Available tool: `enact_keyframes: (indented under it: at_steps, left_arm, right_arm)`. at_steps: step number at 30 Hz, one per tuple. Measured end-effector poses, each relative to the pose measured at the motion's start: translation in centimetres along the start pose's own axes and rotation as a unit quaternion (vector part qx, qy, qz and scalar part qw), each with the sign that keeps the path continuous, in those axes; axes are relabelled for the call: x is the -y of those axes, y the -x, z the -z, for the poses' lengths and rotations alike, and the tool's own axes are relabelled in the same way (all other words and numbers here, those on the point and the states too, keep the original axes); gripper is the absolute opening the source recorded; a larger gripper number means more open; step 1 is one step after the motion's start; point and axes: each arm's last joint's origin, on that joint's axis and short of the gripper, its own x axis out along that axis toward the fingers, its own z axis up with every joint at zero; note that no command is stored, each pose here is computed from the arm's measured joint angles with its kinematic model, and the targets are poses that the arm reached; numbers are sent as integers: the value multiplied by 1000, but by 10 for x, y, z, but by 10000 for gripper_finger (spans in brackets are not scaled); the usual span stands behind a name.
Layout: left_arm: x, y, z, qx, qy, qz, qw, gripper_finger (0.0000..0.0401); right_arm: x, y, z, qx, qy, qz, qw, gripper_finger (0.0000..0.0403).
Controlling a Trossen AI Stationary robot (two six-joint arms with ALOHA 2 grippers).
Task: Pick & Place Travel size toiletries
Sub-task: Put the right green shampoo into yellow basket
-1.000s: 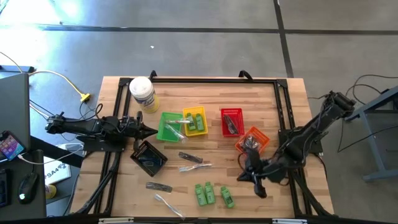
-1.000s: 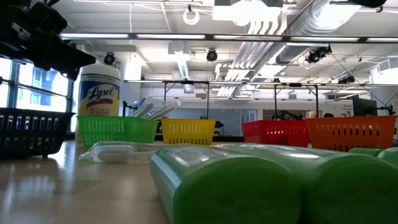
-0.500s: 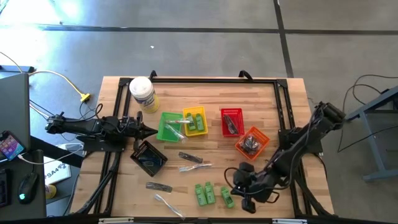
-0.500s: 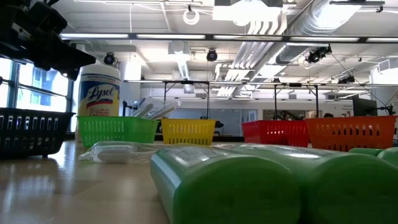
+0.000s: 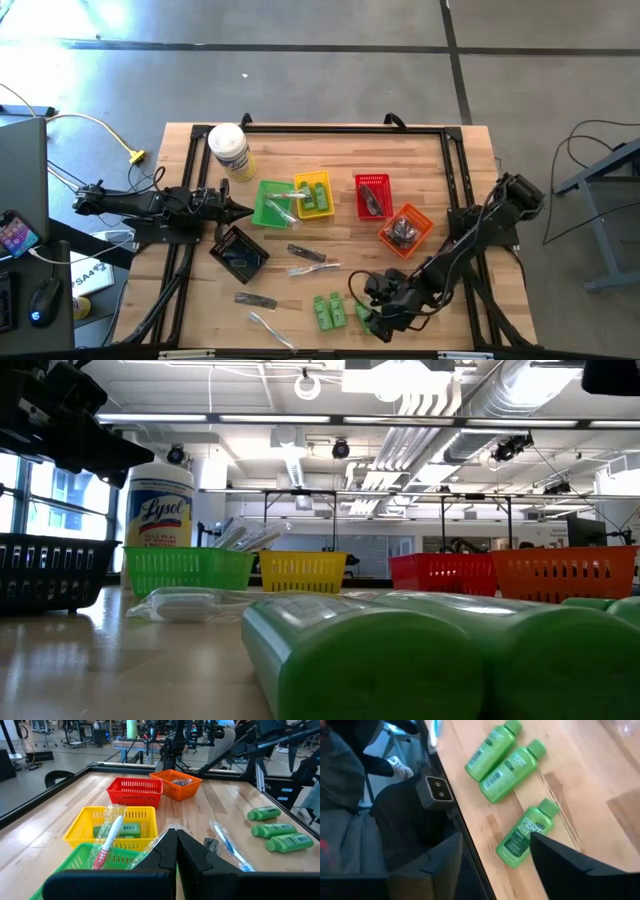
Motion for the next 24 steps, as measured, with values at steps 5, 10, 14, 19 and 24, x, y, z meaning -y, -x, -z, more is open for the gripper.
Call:
enact_keyframes:
  at_steps: [5,10,14,19,24]
  left_arm:
    - [0,0,0,0,0,0,1000,0]
    - [0,0,0,0,-8,0,1000,0]
    - [0,0,0,0,-13,0,1000,0]
    - [0,0,0,0,-16,0,1000,0]
    - [0,0,0,0,-17,0,1000,0]
  right_arm:
    - [3,-12,-1,-34,-46,6,998,253]
    - [10,-28,-1,-72,-72,27,994,254]
    - [14,-39,-4,-100,-96,33,990,254]
    - [21,-51,-5,-121,-106,49,986,254]
    - [25,-61,-6,-114,-108,65,985,254]
